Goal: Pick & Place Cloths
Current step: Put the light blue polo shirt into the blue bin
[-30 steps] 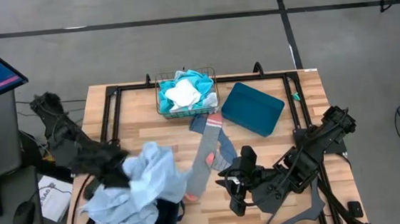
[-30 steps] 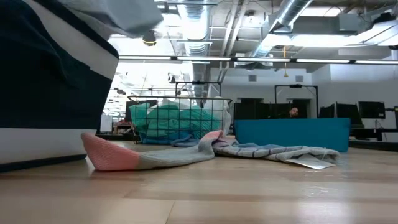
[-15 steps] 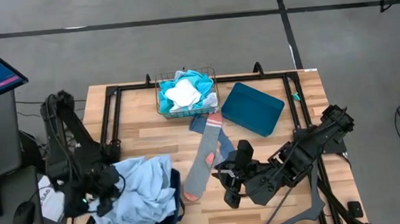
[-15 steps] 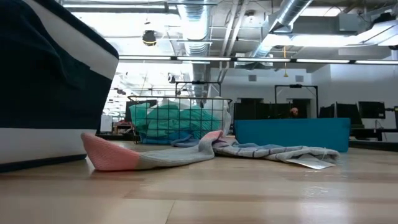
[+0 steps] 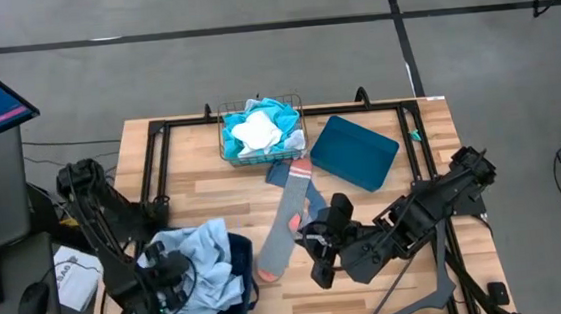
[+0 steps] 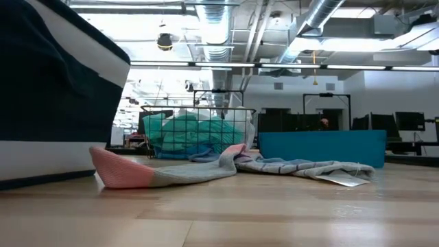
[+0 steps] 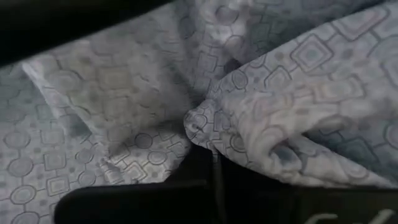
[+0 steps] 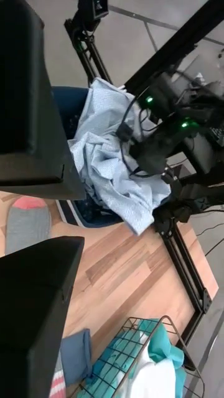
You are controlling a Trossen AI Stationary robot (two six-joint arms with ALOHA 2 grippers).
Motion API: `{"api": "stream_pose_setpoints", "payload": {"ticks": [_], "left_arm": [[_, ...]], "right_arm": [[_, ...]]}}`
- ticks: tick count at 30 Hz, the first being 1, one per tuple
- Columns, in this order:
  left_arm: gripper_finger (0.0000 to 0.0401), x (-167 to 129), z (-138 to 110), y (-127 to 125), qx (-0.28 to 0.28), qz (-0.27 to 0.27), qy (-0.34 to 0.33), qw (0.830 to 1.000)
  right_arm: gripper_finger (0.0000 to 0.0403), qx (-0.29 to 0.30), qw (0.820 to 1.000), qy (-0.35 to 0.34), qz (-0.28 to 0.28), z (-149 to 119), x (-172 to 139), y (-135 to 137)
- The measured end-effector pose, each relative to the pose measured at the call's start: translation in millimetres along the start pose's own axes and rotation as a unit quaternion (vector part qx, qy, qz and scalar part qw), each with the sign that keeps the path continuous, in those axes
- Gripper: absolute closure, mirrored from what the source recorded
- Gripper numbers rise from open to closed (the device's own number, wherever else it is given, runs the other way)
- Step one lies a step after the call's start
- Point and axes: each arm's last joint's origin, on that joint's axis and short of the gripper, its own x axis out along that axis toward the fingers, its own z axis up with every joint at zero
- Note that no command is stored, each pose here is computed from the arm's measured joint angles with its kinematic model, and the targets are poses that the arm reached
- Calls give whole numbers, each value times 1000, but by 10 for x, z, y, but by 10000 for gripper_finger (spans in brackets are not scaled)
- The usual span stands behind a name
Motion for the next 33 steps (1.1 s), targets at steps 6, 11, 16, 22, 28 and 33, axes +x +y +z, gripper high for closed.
{"api": "stream_pose_setpoints", "payload": {"ticks": [6,11,16,22,28,33], "left_arm": [[400,192,11,38,-16,22,43,999],[400,142,118,54,-45,1,71,996],[379,-232,367,85,-112,-121,8,986],[308,-508,494,225,-155,-219,-9,963],[263,-774,593,248,-177,-347,-10,921],[287,-942,627,356,-146,-411,19,900]], "right_arm": [[300,5,1000,-2,6,74,68,-41],[300,-52,998,21,27,103,120,-77],[300,-100,993,38,46,139,172,-119],[293,-151,986,36,56,186,216,-152],[229,-170,983,37,60,191,223,-158],[165,-171,981,47,74,201,242,-174]]}}
